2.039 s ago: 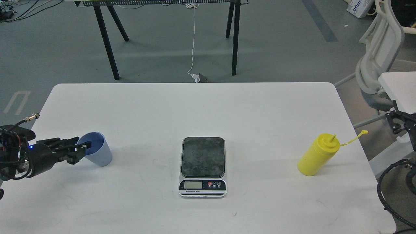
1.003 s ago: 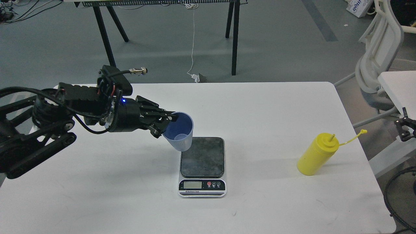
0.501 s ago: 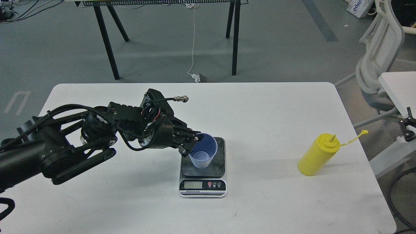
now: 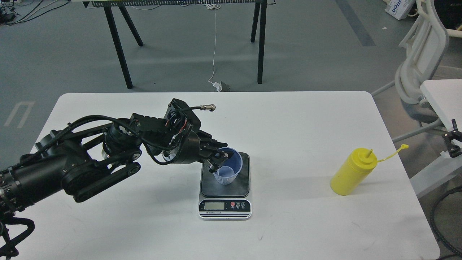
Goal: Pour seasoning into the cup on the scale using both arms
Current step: 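Open the left gripper and retract the left arm to rest, then reach the right gripper to the yellow squeeze bottle and grasp it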
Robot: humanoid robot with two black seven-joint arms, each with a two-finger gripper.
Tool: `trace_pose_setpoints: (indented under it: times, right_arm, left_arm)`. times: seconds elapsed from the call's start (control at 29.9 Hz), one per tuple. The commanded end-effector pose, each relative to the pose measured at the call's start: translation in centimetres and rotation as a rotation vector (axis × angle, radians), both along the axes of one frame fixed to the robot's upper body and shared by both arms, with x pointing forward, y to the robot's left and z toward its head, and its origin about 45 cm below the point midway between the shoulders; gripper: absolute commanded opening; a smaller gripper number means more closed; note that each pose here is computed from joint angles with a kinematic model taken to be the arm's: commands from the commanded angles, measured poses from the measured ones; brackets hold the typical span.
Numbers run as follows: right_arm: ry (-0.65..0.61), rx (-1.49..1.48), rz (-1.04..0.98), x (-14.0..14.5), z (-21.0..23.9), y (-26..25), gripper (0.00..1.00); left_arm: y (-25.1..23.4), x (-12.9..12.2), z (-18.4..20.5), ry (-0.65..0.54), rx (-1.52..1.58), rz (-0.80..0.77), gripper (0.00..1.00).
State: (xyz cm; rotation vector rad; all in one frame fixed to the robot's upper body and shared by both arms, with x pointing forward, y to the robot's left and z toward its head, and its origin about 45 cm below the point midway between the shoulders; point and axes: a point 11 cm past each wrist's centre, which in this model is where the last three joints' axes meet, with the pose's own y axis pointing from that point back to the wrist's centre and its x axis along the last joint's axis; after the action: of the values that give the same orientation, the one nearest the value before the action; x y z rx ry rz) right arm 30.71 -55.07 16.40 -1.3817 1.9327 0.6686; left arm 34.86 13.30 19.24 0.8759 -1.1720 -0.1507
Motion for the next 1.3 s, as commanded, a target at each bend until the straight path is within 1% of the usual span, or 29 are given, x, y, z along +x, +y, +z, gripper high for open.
trace_pose_setpoints:
  times: [0.0, 0.1, 0.2, 0.3, 0.37, 0.43, 0.5, 0.57, 0.7, 0.84, 0.87, 1.0, 1.1, 1.17, 1.27]
  right_arm:
    - [0.001, 0.000, -0.001, -0.1, 0.0, 0.0, 0.99]
    - [0.003, -0.001, -0.001, -0.1, -0.1, 0.0, 0.99]
    - [0.003, -0.002, -0.001, -0.2, 0.0, -0.1, 0.99]
    - [0.014, -0.018, 0.000, -0.7, 0.2, -0.7, 0.99]
    - [0.022, -0.015, 0.010, -1.3, -0.2, -0.4, 0.99]
    - [0.021, -0.006, 0.012, -2.1, -0.3, -0.3, 0.99]
    - [0.012, 0.020, 0.019, -3.2, -0.4, 0.1, 0.99]
    - [0.019, 0.054, 0.051, -4.7, -0.9, 1.3, 0.99]
    - [0.064, 0.111, 0.123, -8.0, -2.5, 4.3, 0.99]
    - [0.119, 0.161, 0.152, -10.9, -4.3, 6.4, 0.99]
    - [0.145, 0.170, 0.157, -11.9, -4.8, 6.7, 0.99]
    - [0.209, 0.248, 0.185, -15.0, -7.0, 9.7, 0.99]
    - [0.227, 0.320, 0.197, -16.4, -8.5, 12.3, 0.99]
    - [0.243, 0.361, 0.210, -17.4, -9.3, 14.1, 0.99]
    - [0.245, 0.427, 0.240, -17.7, -10.2, 17.2, 0.99]
  left_arm:
    - [0.0, 0.7, 1.3, -0.008, -0.061, 0.022, 0.86]
    - [0.4, 1.9, 3.8, 0.018, -0.175, 0.082, 0.87]
    - [0.5, 3.2, 7.6, 0.063, -0.362, 0.152, 0.88]
    - [1.3, 4.6, 11.5, 0.106, -0.590, 0.230, 0.95]
    - [2.2, 5.7, 13.1, 0.127, -0.744, 0.295, 0.99]
    - [3.4, 6.9, 14.4, 0.159, -0.917, 0.382, 0.99]
    - [4.7, 8.1, 15.3, 0.219, -1.089, 0.477, 0.99]
    - [6.4, 9.2, 15.6, 0.308, -1.257, 0.583, 0.99]
    - [11.3, 11.9, 14.6, 0.490, -1.600, 0.813, 0.99]
    - [14.9, 13.0, 14.7, 0.675, -1.927, 0.907, 1.00]
    - [16.0, 13.3, 14.6, 0.705, -1.994, 0.926, 1.00]
    - [21.8, 14.3, 13.9, 0.709, -2.257, 0.981, 1.00]
    - [22.5, 14.7, 12.5, 0.746, -2.328, 0.976, 1.00]
    - [23.1, 14.8, 11.3, 0.741, -2.338, 1.012, 1.00]
    - [22.8, 14.9, 10.3, 0.750, -2.343, 1.036, 1.00]
